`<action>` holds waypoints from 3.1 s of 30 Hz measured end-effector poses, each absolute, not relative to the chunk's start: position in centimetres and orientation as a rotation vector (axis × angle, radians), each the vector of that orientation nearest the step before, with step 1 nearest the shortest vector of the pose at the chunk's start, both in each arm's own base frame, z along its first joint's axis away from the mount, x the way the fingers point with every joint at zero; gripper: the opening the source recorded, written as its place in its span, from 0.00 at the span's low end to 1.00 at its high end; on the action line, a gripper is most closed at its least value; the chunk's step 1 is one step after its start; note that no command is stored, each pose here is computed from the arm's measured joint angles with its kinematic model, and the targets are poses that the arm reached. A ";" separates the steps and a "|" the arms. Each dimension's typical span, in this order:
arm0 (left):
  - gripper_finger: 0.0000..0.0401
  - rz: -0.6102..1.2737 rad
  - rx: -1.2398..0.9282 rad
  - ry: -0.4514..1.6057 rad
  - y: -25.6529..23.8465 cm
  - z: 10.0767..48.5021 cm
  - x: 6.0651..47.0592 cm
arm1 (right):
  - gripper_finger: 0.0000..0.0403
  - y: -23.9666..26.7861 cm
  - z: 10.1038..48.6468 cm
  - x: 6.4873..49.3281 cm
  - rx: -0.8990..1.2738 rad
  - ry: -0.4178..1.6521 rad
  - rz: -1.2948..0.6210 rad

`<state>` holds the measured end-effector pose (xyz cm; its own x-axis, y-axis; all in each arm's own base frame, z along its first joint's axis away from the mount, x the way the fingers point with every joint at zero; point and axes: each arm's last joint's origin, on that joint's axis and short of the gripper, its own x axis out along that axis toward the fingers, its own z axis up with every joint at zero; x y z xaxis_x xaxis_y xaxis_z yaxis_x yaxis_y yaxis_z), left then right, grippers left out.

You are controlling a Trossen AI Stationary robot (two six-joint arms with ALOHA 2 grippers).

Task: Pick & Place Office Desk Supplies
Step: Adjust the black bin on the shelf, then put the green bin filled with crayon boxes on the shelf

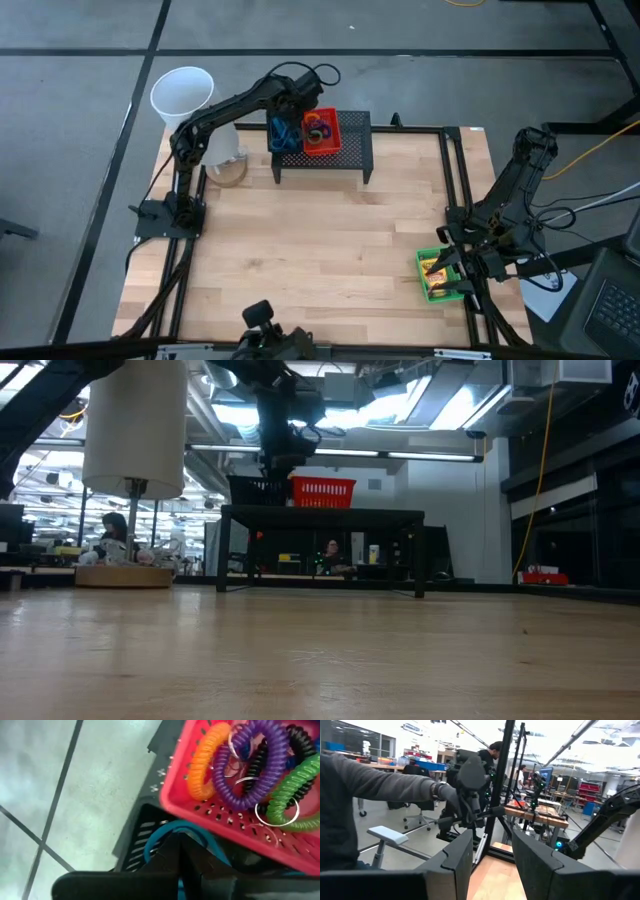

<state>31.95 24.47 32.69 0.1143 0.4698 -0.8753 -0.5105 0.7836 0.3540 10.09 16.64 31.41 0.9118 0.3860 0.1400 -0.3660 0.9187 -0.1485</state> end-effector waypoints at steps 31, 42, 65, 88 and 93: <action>0.00 0.692 0.025 1.298 25.0 31.2 33.1 | 0.34 15.9 31.3 11.5 -0.109 -0.162 0.378; 0.00 0.675 0.023 1.254 25.1 31.3 33.5 | 0.34 15.9 31.3 11.5 -0.112 -0.162 0.378; 0.00 0.744 0.010 1.313 24.0 33.3 32.7 | 0.34 15.9 31.3 11.5 -0.112 -0.163 0.378; 0.00 0.136 0.010 0.661 8.5 46.6 32.7 | 0.34 15.9 31.2 11.5 -0.100 -0.155 0.380; 0.01 0.079 0.122 0.617 1.6 47.9 32.4 | 0.34 15.9 31.2 11.5 -0.033 -0.143 0.384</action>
